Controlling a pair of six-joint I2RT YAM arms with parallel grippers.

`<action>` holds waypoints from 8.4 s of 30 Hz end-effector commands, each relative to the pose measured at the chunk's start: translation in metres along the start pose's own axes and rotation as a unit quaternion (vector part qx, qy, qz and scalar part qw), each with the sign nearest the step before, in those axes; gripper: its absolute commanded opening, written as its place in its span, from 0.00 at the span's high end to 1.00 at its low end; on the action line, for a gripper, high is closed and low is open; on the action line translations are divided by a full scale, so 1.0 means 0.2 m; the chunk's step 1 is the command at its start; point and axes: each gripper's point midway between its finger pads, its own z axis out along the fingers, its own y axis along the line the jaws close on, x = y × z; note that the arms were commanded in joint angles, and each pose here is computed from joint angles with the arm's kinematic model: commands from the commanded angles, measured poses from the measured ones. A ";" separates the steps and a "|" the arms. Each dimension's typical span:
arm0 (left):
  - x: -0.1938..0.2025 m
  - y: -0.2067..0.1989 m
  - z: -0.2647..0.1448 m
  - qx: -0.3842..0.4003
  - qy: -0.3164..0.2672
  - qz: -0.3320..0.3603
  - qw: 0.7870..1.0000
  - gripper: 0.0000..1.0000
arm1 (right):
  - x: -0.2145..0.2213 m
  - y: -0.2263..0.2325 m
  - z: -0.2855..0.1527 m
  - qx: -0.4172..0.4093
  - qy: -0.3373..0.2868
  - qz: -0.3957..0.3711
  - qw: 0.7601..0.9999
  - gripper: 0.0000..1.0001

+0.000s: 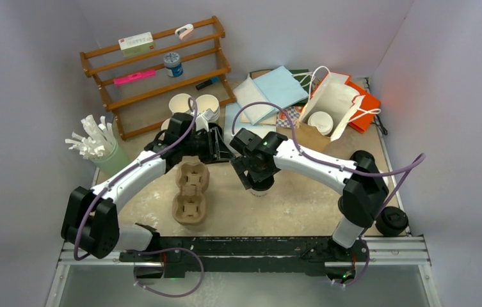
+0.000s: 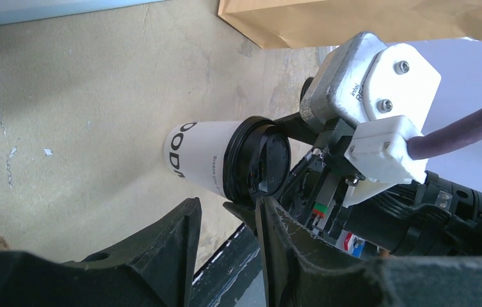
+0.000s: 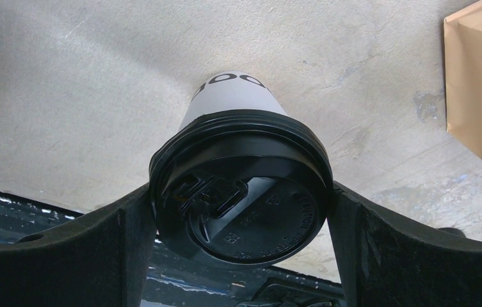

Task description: Pack the takeout coffee

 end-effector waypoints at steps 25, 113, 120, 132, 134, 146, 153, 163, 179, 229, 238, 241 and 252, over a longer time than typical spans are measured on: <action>-0.41 -0.22 -0.02 0.023 -0.126 0.095 0.987 0.60 | -0.28 -0.22 -0.81 0.014 -0.194 0.105 0.975 0.21; 0.12 -0.96 -0.09 0.093 -0.140 0.368 0.915 1.00 | 0.01 -0.36 -1.27 -0.155 -0.314 0.134 0.927 0.37; 0.14 -0.96 -0.06 0.108 -0.134 0.365 0.915 1.00 | 0.04 -0.31 -1.15 -0.164 -0.287 0.095 0.939 0.39; 0.05 -1.00 -0.07 0.124 -0.107 0.373 0.913 1.00 | 0.07 -0.20 -1.00 -0.189 -0.220 0.049 0.956 0.40; 0.04 -0.99 -0.08 0.129 -0.108 0.385 0.908 1.00 | 0.06 -0.15 -0.98 -0.197 -0.217 0.043 0.955 0.41; 0.05 -1.04 -0.12 0.170 -0.123 0.402 0.891 1.00 | 0.06 -0.05 -0.80 -0.102 -0.258 0.025 0.960 0.44; 0.04 -1.04 -0.12 0.160 -0.119 0.398 0.895 1.00 | 0.07 -0.10 -0.65 -0.065 -0.285 0.027 0.956 0.46; 0.04 -1.00 -0.10 0.145 -0.117 0.402 0.896 1.00 | 0.02 -0.10 -0.51 -0.027 -0.291 0.024 0.956 0.46; 0.00 -0.97 -0.18 0.097 -0.132 0.437 0.884 1.00 | 0.12 -0.24 -0.46 0.048 -0.254 0.056 0.965 0.46; 0.08 -0.89 -0.43 0.154 -0.192 0.433 0.867 1.00 | 0.07 0.10 -0.36 -0.030 -0.327 0.066 0.942 0.52; 0.19 -0.85 -0.42 0.188 -0.161 0.424 0.871 1.00 | 0.07 0.09 -0.35 -0.026 -0.324 0.080 0.942 0.53; 0.20 -0.84 -0.40 0.190 -0.153 0.418 0.875 1.00 | 0.06 0.10 -0.35 -0.027 -0.326 0.078 0.942 0.53; 0.20 -0.79 -0.36 0.163 -0.134 0.427 0.879 1.00 | 0.02 0.05 -0.50 -0.022 -0.340 0.076 0.937 0.53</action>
